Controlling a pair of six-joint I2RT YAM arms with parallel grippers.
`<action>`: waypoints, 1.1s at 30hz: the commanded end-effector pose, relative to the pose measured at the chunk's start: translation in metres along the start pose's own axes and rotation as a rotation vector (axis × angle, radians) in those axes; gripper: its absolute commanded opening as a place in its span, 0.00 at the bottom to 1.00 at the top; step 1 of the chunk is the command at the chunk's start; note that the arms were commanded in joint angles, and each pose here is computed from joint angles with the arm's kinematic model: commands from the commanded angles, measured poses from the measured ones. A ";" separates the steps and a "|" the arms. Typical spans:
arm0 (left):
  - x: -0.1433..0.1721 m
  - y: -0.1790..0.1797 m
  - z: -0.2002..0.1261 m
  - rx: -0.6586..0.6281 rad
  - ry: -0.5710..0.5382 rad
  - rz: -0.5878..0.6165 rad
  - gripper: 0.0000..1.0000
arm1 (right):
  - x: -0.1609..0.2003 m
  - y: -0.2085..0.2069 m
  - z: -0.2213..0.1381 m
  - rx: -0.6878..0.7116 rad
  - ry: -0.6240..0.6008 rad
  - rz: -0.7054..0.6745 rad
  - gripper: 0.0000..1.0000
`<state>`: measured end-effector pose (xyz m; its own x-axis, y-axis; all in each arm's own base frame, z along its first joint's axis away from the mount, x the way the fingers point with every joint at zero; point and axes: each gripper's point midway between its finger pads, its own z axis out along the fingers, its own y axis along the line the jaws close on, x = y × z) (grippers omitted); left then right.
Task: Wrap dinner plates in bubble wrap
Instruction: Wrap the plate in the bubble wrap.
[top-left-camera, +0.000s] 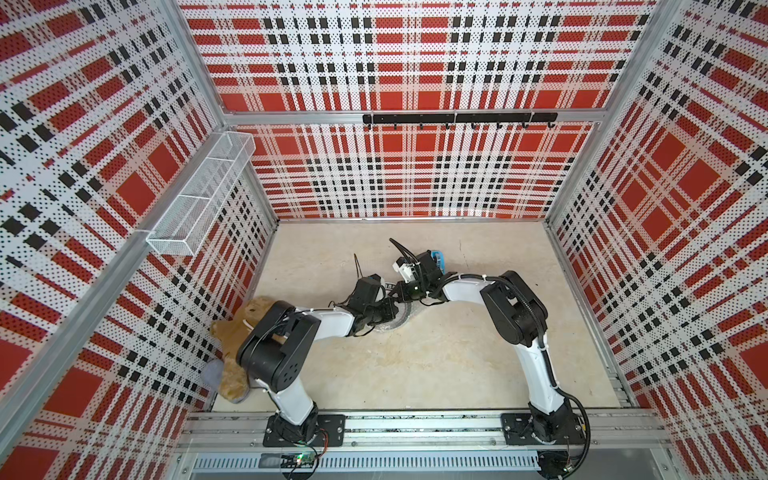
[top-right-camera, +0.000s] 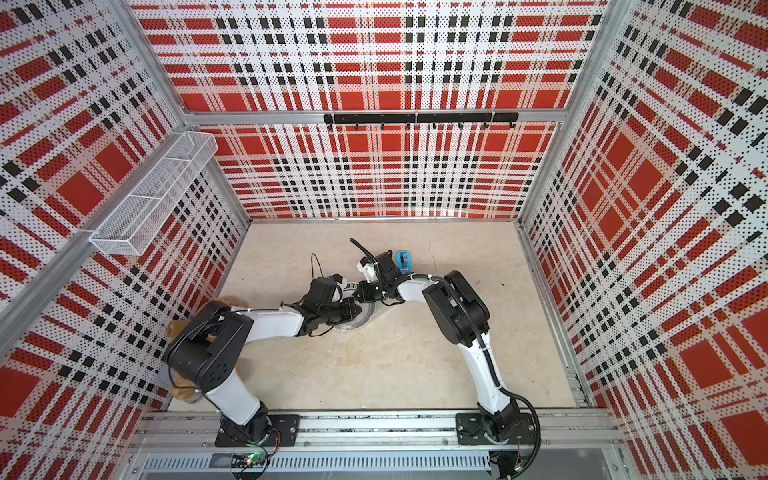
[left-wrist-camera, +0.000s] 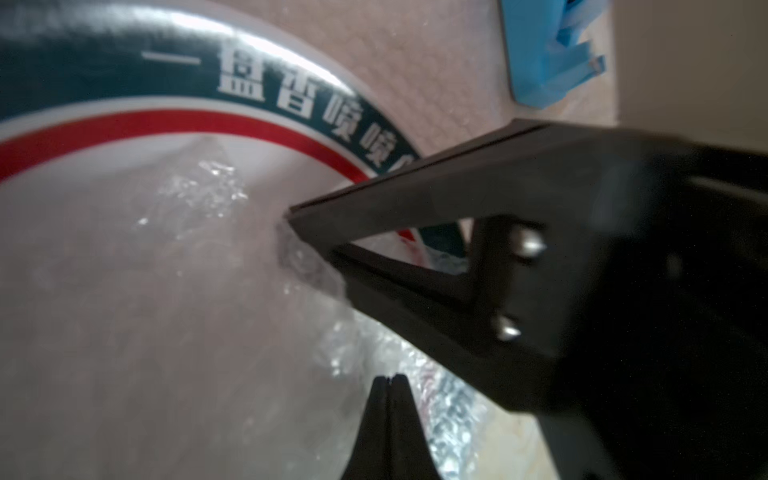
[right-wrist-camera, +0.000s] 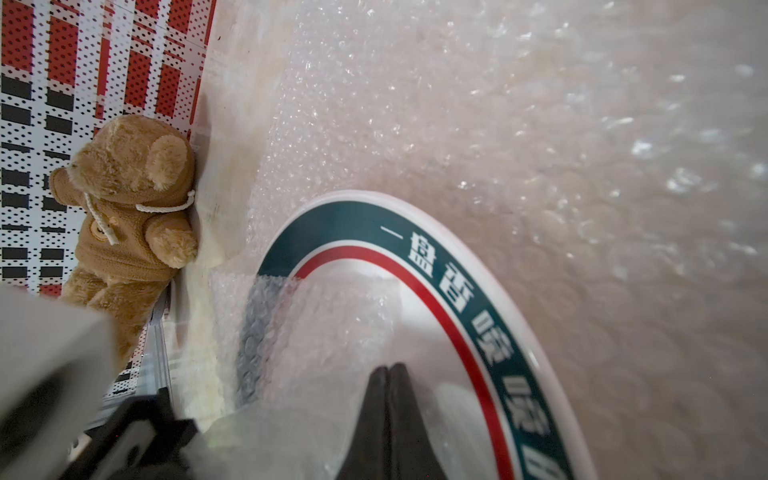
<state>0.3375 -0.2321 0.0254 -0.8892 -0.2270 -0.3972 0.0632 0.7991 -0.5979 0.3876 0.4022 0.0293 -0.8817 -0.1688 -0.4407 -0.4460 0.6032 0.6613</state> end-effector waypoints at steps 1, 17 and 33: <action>-0.006 0.029 0.000 -0.125 -0.036 -0.035 0.00 | 0.030 -0.030 0.004 0.115 0.073 0.067 0.00; -0.003 0.073 -0.004 -0.233 -0.069 -0.184 0.00 | -0.008 0.002 -0.016 0.056 -0.043 0.069 0.08; 0.009 0.087 -0.002 -0.282 -0.038 -0.210 0.00 | -0.123 -0.113 -0.120 0.488 -0.144 -0.186 0.59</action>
<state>0.3687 -0.1900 0.0246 -0.7966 -0.4330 -0.4217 -0.1188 0.7962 -0.5932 0.5320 0.2682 0.1148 -0.7315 -0.0602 -0.6791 -0.3925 0.8517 0.3473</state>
